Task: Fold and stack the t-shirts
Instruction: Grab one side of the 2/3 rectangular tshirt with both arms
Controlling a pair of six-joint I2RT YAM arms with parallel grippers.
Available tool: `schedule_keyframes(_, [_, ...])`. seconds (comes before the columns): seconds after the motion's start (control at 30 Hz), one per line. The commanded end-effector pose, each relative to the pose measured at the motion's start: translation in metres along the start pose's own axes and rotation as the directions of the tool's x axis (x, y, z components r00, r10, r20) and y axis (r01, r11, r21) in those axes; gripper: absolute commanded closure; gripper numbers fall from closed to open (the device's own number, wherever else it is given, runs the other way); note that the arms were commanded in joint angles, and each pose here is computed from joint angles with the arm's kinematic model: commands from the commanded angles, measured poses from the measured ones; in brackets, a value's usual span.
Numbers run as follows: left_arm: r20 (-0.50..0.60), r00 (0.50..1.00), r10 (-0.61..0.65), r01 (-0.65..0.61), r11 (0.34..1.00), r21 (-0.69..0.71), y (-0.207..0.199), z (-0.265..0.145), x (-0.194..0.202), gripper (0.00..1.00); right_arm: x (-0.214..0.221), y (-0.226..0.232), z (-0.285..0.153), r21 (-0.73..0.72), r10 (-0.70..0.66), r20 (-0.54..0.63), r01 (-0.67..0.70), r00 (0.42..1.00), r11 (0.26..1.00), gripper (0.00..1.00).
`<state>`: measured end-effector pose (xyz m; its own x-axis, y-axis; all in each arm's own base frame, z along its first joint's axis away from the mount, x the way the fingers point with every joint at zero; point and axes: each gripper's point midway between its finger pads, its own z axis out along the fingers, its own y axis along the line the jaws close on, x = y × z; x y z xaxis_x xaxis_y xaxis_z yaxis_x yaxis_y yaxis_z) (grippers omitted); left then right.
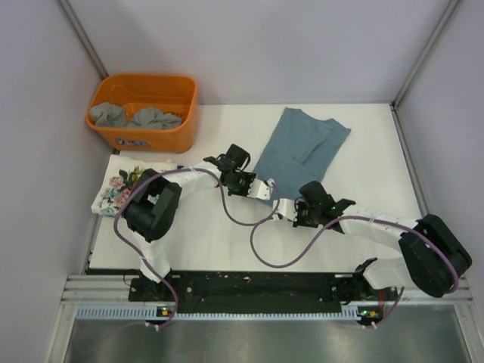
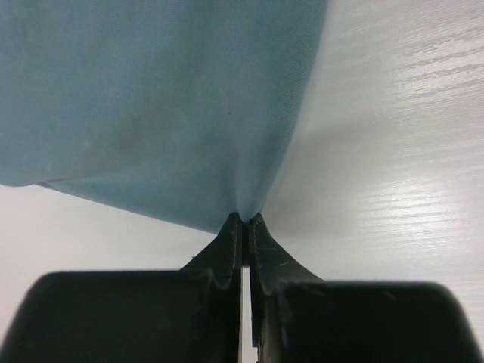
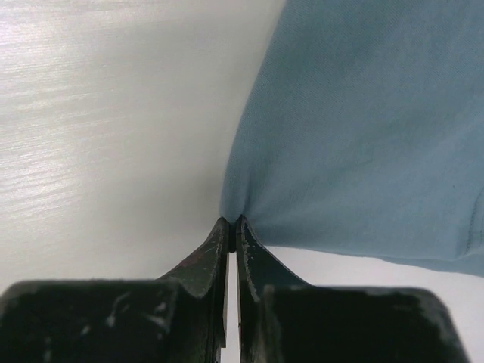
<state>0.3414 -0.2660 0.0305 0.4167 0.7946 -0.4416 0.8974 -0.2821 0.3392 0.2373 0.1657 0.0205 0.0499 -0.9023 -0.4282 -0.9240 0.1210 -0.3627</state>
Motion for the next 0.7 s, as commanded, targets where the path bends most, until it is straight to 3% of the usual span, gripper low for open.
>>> schedule_keyframes(0.0, [-0.012, 0.999, -0.037, 0.037, 0.999, 0.034, -0.011, -0.017, -0.009, 1.0, -0.014, 0.001, -0.015, -0.012, 0.009, 0.007, -0.009, 1.0, 1.0, 1.0])
schedule_keyframes(0.23, [-0.031, 0.986, -0.162, 0.164, 0.978, 0.13, -0.049, -0.079, -0.029, 1.0, -0.044, 0.048, -0.064, -0.137, -0.055, 0.008, 0.055, 0.998, 0.989, 1.0])
schedule_keyframes(0.47, [-0.079, 0.957, -0.279, 0.29, 0.921, 0.26, -0.104, -0.146, -0.049, 1.0, -0.085, 0.082, -0.126, -0.234, -0.063, 0.132, 0.093, 0.989, 0.968, 1.0])
schedule_keyframes(0.67, [-0.007, 0.941, -0.338, 0.33, 0.914, 0.236, -0.095, -0.191, -0.083, 1.0, -0.115, 0.09, -0.165, -0.285, -0.033, 0.278, 0.115, 0.96, 0.952, 1.0])
